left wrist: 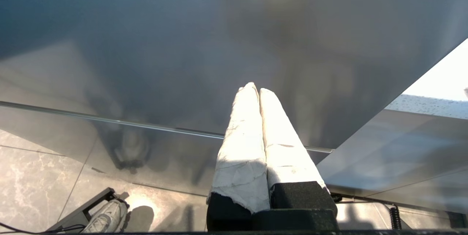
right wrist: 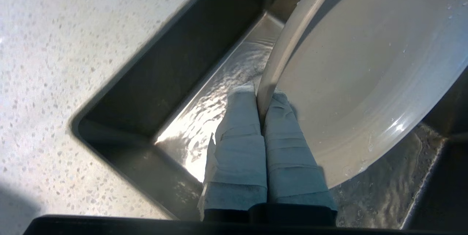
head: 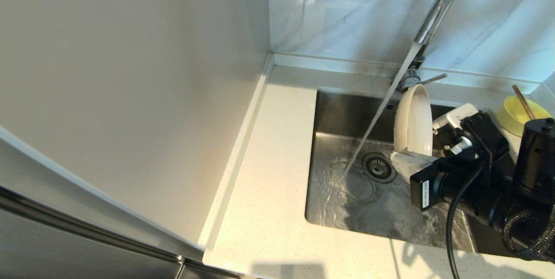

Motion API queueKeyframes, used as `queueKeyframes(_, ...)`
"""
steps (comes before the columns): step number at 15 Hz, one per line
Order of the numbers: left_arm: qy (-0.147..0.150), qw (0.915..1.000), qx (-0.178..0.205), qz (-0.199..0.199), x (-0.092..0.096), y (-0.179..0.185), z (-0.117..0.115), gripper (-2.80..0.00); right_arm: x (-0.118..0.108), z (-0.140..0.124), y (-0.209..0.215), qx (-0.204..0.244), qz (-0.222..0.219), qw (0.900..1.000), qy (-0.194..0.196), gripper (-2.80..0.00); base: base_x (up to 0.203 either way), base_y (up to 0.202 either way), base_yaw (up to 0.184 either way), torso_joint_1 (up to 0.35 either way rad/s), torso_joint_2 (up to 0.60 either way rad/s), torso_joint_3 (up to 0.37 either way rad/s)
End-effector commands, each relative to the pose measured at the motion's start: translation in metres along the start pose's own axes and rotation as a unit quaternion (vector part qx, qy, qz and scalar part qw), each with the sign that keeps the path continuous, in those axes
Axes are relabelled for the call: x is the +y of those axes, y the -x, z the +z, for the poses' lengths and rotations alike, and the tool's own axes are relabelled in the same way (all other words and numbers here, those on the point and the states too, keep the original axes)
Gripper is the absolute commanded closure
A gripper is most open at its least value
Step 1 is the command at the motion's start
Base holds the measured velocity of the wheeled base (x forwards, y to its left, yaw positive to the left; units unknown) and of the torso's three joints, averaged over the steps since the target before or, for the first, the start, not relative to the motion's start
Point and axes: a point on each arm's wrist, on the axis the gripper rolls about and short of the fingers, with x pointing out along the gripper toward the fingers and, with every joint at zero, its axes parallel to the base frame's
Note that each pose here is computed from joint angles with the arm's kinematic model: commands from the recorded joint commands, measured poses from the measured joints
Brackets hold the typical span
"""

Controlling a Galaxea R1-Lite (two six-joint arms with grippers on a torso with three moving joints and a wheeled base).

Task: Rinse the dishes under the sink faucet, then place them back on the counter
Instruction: Rinse the plate, then place the plate on the table

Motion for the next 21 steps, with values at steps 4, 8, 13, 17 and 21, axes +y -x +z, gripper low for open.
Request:
queueKeyframes(4, 0.000, 1.0000, 0.000, 0.000, 0.000, 0.000, 0.000, 0.00, -0.008, 0.024, 0.003, -0.042, -0.025, 0.990, -0.129, 0.00, 0.000, 0.000, 0.000, 0.000, 0.00, 0.000)
queueKeyframes(8, 0.000, 1.0000, 0.000, 0.000, 0.000, 0.000, 0.000, 0.00, -0.051, 0.063, 0.001, -0.093, -0.101, 0.950, -0.282, 0.00, 0.000, 0.000, 0.000, 0.000, 0.00, 0.000)
queueKeyframes(13, 0.000, 1.0000, 0.000, 0.000, 0.000, 0.000, 0.000, 0.00, -0.056, -0.005, -0.002, 0.036, -0.146, 0.938, -0.311, 0.00, 0.000, 0.000, 0.000, 0.000, 0.00, 0.000)
queueKeyframes(17, 0.000, 1.0000, 0.000, 0.000, 0.000, 0.000, 0.000, 0.00, -0.076, 0.043, 0.021, -0.012, -0.160, 0.949, -0.270, 0.00, 0.000, 0.000, 0.000, 0.000, 0.00, 0.000)
queueKeyframes(21, 0.000, 1.0000, 0.000, 0.000, 0.000, 0.000, 0.000, 0.00, -0.076, 0.023, 0.024, 0.067, -0.172, 0.975, -0.119, 0.00, 0.000, 0.000, 0.000, 0.000, 0.00, 0.000)
